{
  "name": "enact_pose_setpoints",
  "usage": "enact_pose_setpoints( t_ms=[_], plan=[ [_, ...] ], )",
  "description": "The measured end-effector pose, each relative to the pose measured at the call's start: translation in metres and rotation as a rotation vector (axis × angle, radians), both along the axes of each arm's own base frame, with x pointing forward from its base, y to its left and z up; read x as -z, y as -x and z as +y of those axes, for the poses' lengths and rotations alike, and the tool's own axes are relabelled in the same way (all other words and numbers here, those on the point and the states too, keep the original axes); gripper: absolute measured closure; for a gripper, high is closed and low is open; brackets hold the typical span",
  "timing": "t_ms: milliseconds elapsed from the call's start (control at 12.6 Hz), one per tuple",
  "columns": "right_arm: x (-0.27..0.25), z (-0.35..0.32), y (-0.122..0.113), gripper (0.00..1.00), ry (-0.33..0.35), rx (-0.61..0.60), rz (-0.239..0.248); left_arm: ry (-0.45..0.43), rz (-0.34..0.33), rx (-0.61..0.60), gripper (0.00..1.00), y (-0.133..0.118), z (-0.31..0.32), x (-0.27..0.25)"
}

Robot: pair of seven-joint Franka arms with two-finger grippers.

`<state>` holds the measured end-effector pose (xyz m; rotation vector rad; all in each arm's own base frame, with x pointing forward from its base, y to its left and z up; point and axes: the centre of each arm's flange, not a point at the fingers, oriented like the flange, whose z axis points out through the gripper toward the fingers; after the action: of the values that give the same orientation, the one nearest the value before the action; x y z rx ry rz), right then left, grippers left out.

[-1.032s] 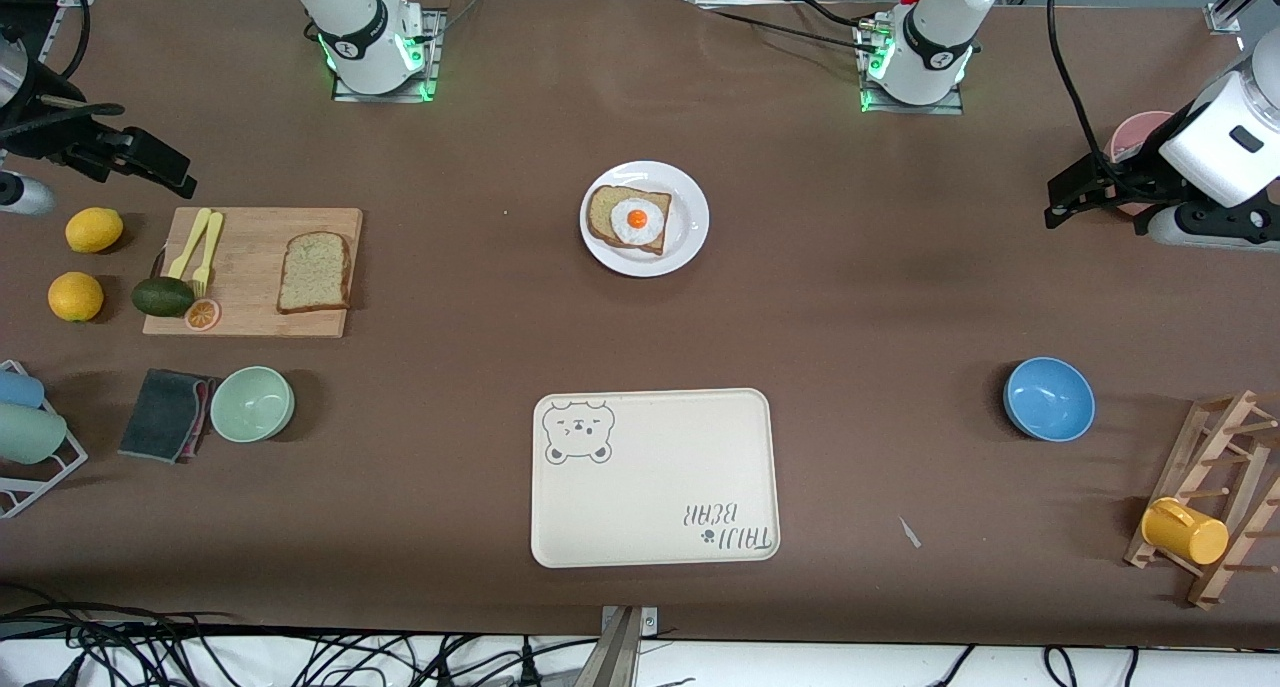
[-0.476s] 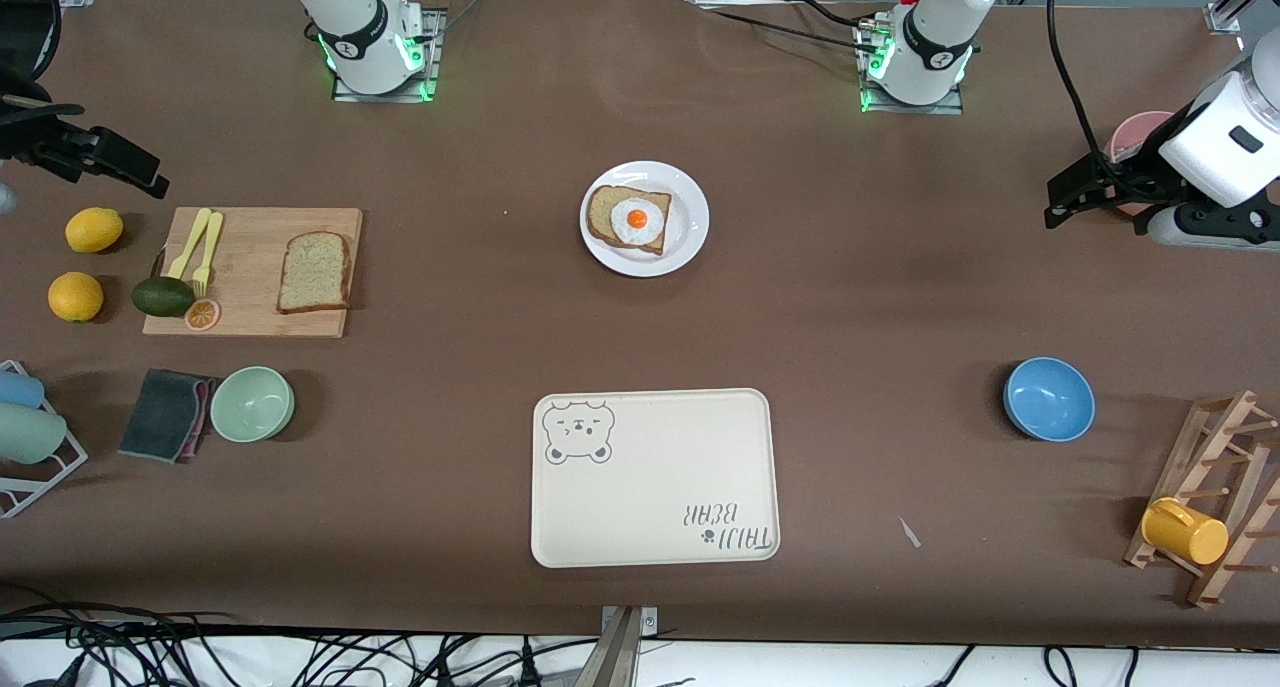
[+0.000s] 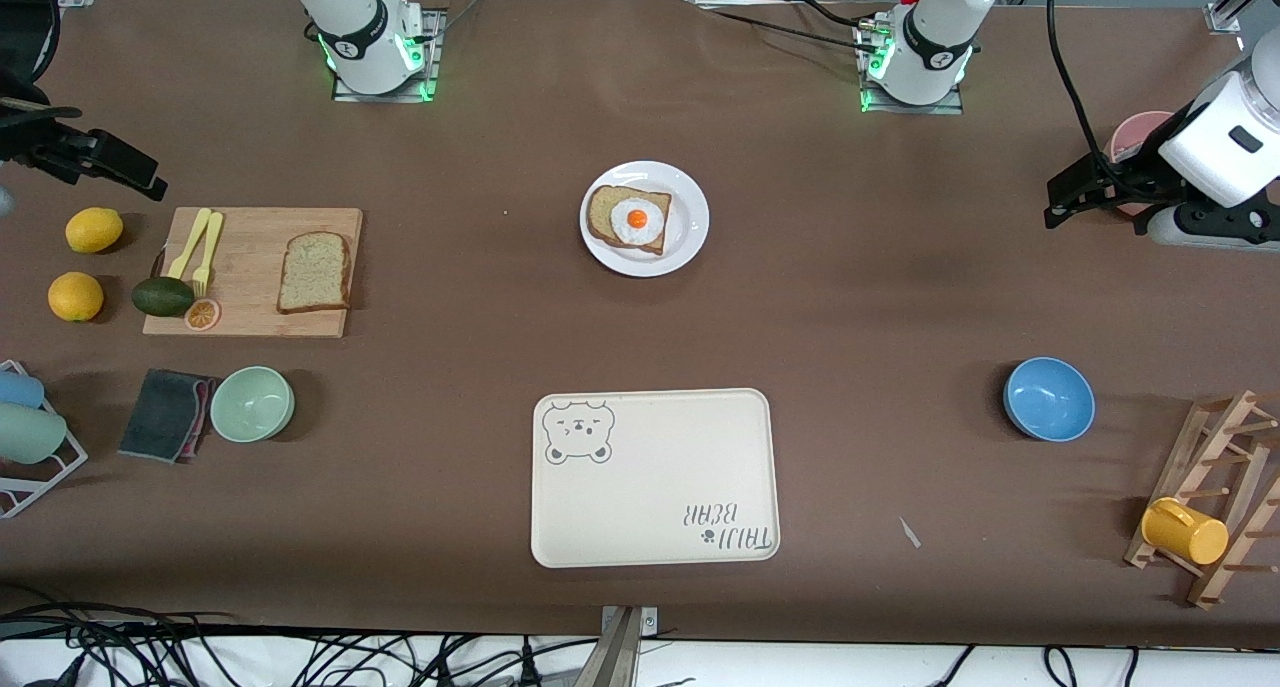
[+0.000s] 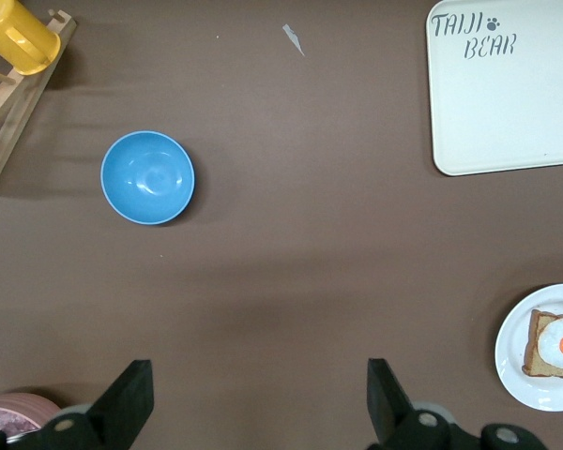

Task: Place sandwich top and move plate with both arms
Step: 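Reach the right gripper down to the bread slice on the board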

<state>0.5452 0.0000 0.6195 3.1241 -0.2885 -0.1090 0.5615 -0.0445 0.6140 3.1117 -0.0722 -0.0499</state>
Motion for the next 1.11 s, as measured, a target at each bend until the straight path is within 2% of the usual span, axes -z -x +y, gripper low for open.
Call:
enact_pose_setpoints(
  t_ms=[159, 476, 715, 953, 1112],
  plan=[
    [0.012, 0.006, -0.006, 0.00, 0.002, -0.009, 0.008, 0.000, 0.000, 0.000, 0.00, 0.000, 0.000, 0.000],
    [0.059, 0.010, -0.019, 0.00, 0.006, -0.013, -0.010, 0.000, 0.000, 0.011, 0.00, 0.000, -0.006, 0.000],
    [0.139, 0.012, -0.022, 0.00, 0.012, -0.014, -0.011, 0.000, 0.003, 0.011, 0.00, -0.001, -0.006, 0.002],
    [0.239, 0.034, -0.010, 0.00, 0.028, -0.054, 0.022, -0.069, -0.001, 0.017, 0.00, -0.001, -0.002, 0.002],
    [0.280, 0.043, -0.004, 0.00, 0.039, -0.070, 0.028, -0.078, 0.001, 0.022, 0.00, -0.002, -0.003, 0.004]
  ],
)
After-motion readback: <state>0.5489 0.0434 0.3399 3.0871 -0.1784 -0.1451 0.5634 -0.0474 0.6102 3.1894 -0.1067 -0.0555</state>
